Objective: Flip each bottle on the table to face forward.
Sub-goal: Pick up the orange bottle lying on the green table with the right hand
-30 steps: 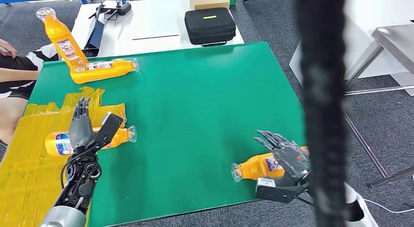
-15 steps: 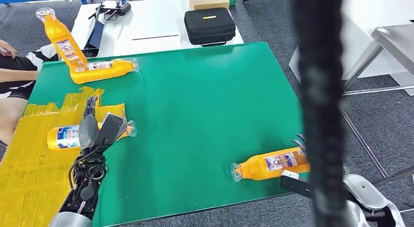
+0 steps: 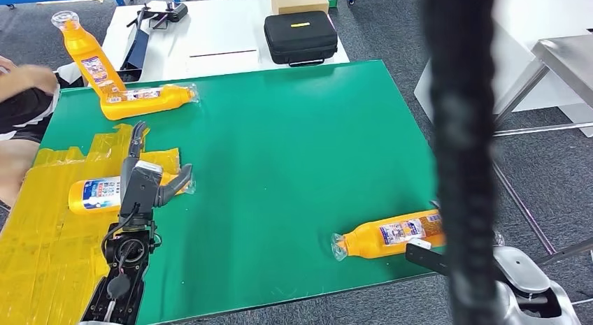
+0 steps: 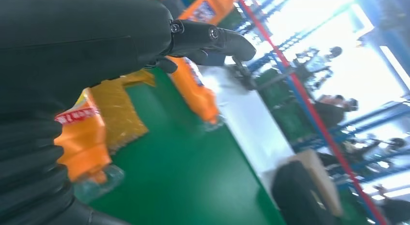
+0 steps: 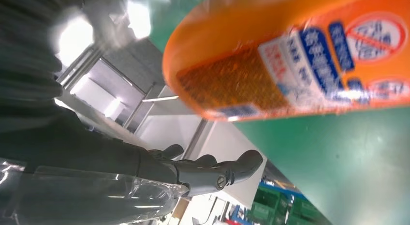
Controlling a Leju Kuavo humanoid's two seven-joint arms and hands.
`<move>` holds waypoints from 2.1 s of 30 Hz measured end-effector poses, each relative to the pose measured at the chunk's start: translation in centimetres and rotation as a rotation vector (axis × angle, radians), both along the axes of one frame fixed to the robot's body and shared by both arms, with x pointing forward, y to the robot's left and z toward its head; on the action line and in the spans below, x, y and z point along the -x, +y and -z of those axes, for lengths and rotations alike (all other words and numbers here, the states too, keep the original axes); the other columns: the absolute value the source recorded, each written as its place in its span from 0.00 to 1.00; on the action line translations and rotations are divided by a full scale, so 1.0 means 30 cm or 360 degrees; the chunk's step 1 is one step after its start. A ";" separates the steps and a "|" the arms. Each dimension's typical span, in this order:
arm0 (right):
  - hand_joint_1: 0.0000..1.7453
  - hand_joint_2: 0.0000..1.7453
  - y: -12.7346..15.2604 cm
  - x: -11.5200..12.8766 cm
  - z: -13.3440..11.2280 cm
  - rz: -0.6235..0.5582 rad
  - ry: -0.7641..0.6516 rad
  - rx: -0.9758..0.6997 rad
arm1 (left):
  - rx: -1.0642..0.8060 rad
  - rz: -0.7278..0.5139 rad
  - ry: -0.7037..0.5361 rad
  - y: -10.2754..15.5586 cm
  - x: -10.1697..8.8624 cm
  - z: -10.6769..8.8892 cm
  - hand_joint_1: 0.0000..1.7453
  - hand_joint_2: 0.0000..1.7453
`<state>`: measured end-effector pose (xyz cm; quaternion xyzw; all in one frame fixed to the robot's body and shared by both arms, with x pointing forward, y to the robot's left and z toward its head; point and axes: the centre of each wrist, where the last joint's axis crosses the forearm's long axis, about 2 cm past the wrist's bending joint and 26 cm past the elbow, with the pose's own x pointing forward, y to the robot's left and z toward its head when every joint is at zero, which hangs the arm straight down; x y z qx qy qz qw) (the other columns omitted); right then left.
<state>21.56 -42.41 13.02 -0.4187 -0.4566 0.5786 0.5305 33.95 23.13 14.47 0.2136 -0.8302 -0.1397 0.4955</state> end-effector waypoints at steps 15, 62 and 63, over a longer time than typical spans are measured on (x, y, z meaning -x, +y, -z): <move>0.00 1.00 0.084 -0.053 0.103 -0.0003 0.0073 -0.0069 | 0.0037 0.0091 -0.0157 -0.056 0.026 -0.066 0.00 1.00; 1.00 1.00 0.367 -0.241 0.093 -0.0102 -0.0536 -0.0746 | 0.0165 0.0332 -0.0174 -0.100 0.058 -0.095 0.00 1.00; 1.00 1.00 0.368 -0.241 0.093 -0.0101 -0.0537 -0.0753 | 0.0165 0.0334 -0.0175 -0.100 0.058 -0.096 0.00 1.00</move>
